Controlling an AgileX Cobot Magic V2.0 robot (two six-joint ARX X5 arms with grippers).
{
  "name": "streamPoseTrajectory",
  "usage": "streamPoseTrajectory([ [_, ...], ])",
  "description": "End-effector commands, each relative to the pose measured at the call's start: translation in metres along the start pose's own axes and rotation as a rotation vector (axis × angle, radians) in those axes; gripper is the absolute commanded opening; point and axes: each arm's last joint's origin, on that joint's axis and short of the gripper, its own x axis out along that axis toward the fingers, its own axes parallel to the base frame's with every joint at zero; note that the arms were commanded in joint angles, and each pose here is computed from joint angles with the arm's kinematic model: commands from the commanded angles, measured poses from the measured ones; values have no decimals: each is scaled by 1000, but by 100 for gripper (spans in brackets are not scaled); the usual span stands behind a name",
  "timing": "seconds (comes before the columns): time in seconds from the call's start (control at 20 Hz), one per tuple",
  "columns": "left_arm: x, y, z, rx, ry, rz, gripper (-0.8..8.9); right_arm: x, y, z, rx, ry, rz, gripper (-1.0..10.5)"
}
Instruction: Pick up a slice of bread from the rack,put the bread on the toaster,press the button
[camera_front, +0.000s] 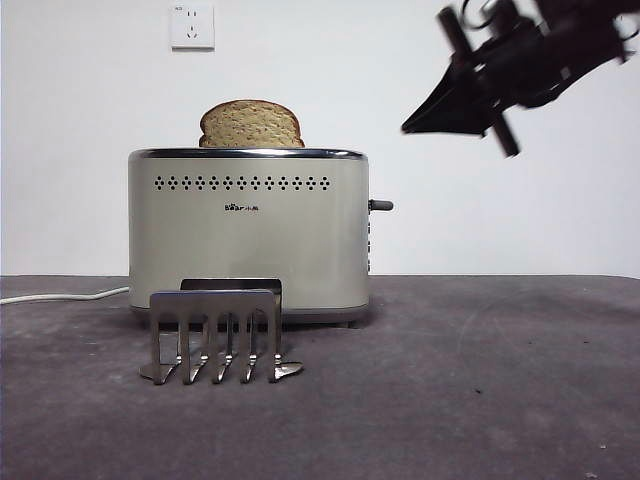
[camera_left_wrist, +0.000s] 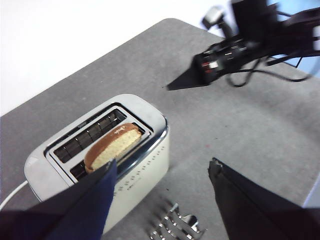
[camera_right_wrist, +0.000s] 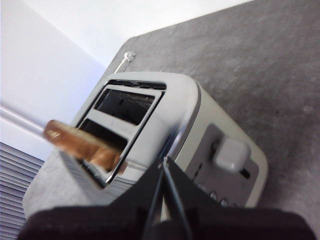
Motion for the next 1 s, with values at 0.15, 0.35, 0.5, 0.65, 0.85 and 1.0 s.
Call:
streamPoseTrajectory([
  [0.15, -11, -5, -3, -26, -4, -6, 316, 28, -15, 0, 20, 26, 3, -13],
  [0.35, -16, -7, -4, -24, -7, -6, 315, 42, -27, -8, 37, 41, -46, -13],
  [0.5, -16, -7, -5, -26, -2, -7, 315, 48, -35, -14, 41, 60, -54, -13],
  [0.65, -16, -7, -5, -26, -2, -7, 315, 55, -40, -20, 48, 68, -88, -13],
  [0.85, -16, -7, -5, -26, -2, -7, 315, 63, -51, -29, 57, 89, -107, -13],
  [1.0, -16, -7, -5, -27, 2, -7, 315, 66, -57, -34, 63, 103, -111, -13],
])
